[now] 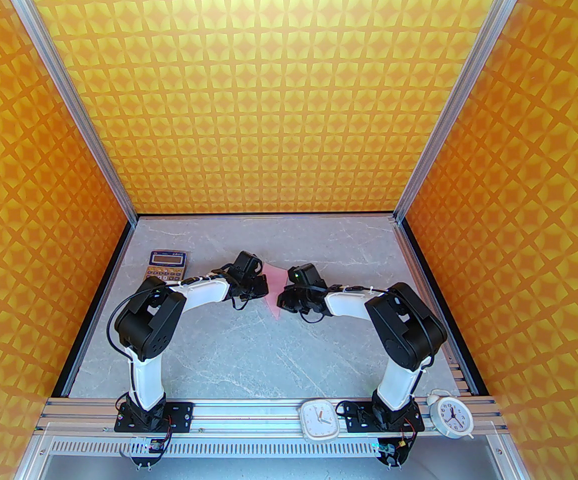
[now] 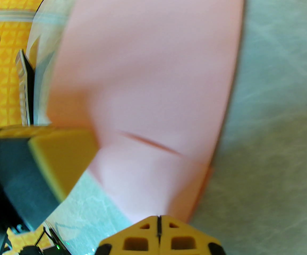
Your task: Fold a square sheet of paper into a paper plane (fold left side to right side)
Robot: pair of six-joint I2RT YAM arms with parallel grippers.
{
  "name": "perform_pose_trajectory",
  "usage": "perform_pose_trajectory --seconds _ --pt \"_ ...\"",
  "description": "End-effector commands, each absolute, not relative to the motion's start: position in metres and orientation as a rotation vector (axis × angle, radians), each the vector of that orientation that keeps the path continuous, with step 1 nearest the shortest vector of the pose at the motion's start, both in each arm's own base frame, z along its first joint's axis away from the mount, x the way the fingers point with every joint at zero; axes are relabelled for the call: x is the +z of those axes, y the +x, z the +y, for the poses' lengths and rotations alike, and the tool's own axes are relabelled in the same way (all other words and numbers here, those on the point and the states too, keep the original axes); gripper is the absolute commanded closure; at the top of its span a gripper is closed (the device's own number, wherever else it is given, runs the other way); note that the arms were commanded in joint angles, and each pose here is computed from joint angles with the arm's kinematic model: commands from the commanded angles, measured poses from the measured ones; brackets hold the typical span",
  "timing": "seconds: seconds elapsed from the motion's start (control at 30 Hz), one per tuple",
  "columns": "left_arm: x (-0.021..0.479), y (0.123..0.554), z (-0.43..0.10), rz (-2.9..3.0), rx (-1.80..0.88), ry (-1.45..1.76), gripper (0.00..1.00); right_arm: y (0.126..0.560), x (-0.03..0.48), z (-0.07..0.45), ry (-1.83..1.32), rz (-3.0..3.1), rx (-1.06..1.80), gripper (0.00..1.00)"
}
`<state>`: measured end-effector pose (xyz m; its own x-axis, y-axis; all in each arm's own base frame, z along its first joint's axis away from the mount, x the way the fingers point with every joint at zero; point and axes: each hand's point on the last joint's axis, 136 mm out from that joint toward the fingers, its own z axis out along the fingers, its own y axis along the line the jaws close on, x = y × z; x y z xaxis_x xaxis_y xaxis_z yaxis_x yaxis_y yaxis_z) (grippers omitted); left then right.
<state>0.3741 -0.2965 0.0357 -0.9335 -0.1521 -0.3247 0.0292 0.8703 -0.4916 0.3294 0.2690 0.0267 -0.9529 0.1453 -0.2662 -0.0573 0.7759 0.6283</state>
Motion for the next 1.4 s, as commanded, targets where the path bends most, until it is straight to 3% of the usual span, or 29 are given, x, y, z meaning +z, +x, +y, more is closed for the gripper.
perform_pose_trajectory --seconds 0.0,0.43,0.93,1.37 --pt "0.031 0.373 -0.292 2.718 -0.627 -0.079 1.00 0.338 0.034 0.278 0.028 2.639 0.962 1.00" --pt "0.032 0.373 -0.298 2.717 -0.641 -0.073 1.00 0.353 0.019 0.298 0.037 2.664 0.995 1.00" --pt "0.025 0.376 -0.296 2.741 -0.632 -0.123 1.00 0.308 0.016 0.274 -0.062 2.747 0.886 1.00" --pt "0.024 0.374 -0.299 2.743 -0.641 -0.113 1.00 0.306 0.042 0.285 -0.138 2.704 0.906 1.00"
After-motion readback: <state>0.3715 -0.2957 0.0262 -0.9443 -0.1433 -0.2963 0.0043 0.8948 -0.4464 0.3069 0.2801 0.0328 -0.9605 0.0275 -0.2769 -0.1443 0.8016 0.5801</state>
